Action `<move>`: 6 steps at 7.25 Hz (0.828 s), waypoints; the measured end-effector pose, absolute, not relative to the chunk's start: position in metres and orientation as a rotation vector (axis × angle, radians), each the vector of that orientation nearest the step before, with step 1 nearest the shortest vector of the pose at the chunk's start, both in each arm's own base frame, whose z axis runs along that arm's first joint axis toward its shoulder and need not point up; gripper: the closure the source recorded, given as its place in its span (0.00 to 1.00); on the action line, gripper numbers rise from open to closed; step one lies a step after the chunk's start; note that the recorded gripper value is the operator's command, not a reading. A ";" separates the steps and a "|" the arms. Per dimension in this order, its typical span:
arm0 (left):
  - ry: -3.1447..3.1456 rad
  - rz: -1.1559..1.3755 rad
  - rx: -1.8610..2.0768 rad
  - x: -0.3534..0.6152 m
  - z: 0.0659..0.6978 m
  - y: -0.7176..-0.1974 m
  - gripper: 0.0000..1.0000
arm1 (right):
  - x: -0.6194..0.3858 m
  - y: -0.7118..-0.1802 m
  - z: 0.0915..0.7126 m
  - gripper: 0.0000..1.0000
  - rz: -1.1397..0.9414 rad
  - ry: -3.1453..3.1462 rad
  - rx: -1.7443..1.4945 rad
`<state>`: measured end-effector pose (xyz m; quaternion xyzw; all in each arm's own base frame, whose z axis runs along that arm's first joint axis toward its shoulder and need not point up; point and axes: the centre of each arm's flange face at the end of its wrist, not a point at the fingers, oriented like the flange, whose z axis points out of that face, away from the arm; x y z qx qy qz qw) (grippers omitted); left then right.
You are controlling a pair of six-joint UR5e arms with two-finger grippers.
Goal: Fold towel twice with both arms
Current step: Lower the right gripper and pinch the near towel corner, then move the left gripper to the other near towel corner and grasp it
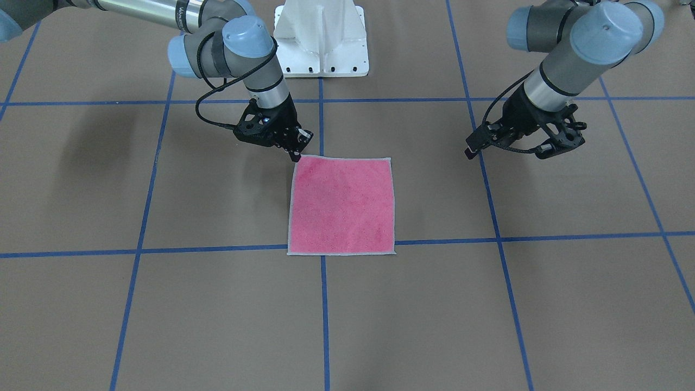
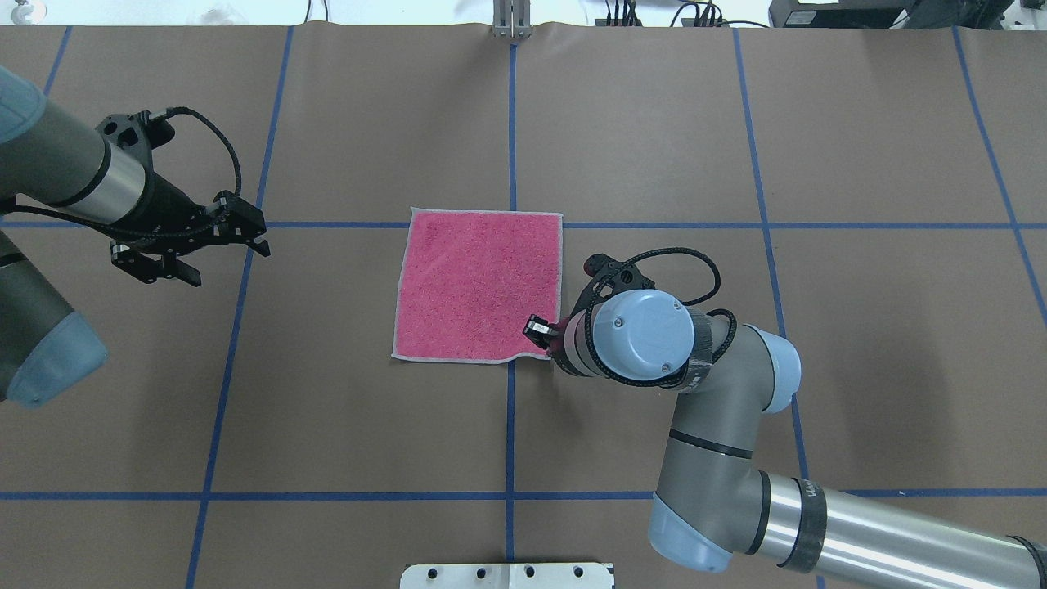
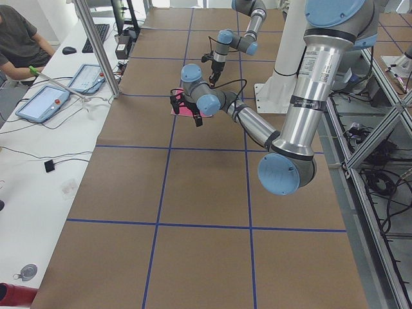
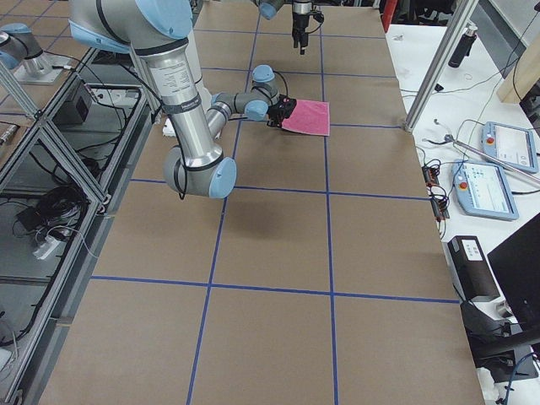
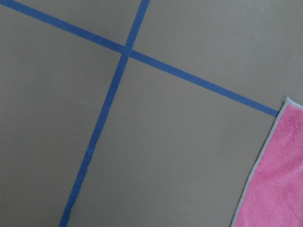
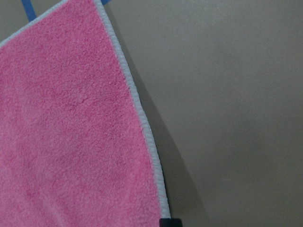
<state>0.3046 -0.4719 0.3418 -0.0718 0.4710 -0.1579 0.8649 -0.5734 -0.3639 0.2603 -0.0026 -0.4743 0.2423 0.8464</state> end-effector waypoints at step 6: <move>0.999 -0.441 -0.144 0.339 0.305 -0.474 0.00 | -0.529 -0.358 0.271 1.00 0.514 -1.018 -0.017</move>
